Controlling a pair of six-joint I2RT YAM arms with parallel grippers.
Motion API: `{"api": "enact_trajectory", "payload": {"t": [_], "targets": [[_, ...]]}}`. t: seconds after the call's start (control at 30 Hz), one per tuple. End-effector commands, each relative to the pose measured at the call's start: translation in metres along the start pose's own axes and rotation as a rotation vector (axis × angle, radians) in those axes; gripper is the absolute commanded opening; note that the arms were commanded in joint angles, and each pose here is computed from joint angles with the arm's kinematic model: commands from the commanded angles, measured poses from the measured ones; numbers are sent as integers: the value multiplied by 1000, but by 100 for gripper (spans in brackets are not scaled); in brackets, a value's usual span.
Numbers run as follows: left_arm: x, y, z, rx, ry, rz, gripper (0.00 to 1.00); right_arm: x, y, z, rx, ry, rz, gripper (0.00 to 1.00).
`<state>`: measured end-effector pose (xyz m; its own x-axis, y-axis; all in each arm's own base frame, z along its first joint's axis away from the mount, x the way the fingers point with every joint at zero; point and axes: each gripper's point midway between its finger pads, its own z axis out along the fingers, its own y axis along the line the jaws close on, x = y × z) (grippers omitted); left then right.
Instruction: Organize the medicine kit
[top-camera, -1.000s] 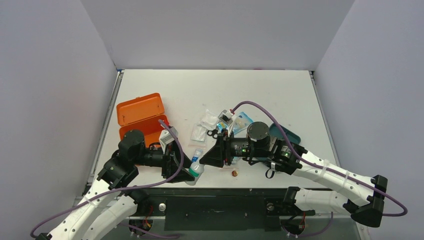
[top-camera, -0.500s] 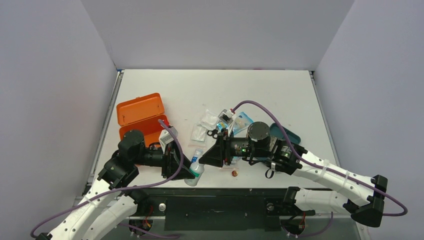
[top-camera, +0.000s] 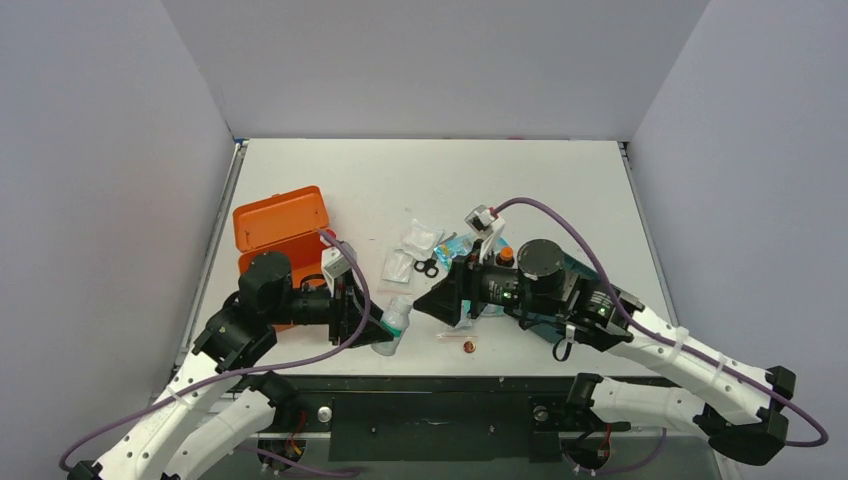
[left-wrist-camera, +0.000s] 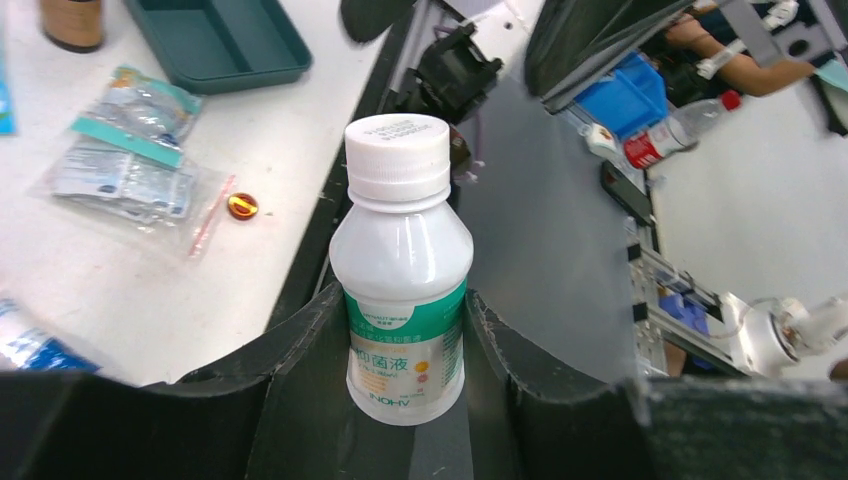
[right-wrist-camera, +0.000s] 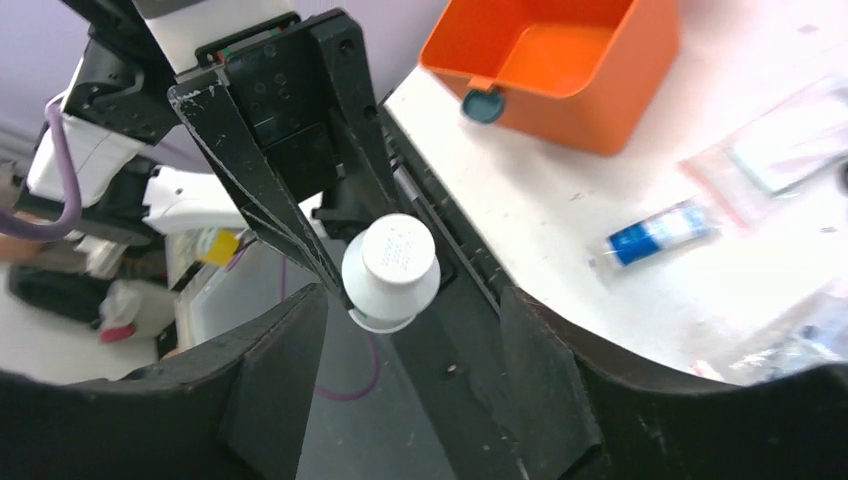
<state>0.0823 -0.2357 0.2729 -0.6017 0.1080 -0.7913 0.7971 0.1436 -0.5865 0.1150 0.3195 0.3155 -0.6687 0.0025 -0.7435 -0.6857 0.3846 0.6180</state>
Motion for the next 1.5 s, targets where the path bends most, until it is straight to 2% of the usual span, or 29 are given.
{"api": "enact_trajectory", "payload": {"t": [0.0, 0.13, 0.3, 0.53, 0.77, 0.9, 1.17, 1.47], "targets": [[-27, 7, -8, -136, -64, 68, 0, -41, -8, -35, 122, -146, -68, 62], [-49, 33, -23, -366, -115, 46, 0, -44, -31, -51, 250, -166, -78, 63], [-74, 79, -59, -738, -211, -9, 0, -44, -53, -60, 363, -187, -85, 64], [-82, 127, -103, -1003, -243, -130, 0, -31, -71, -60, 426, -159, -83, 64], [-65, 185, -146, -1171, -284, -309, 0, -16, -84, -59, 452, -131, -81, 64], [-46, 214, -156, -1217, -271, -406, 0, -7, -88, -59, 452, -112, -79, 63], [-14, 249, -147, -1228, -186, -523, 0, 4, -98, -64, 473, -120, -80, 64], [-17, 276, -135, -1200, -191, -610, 0, 19, -105, -59, 455, -115, -58, 63]]}}
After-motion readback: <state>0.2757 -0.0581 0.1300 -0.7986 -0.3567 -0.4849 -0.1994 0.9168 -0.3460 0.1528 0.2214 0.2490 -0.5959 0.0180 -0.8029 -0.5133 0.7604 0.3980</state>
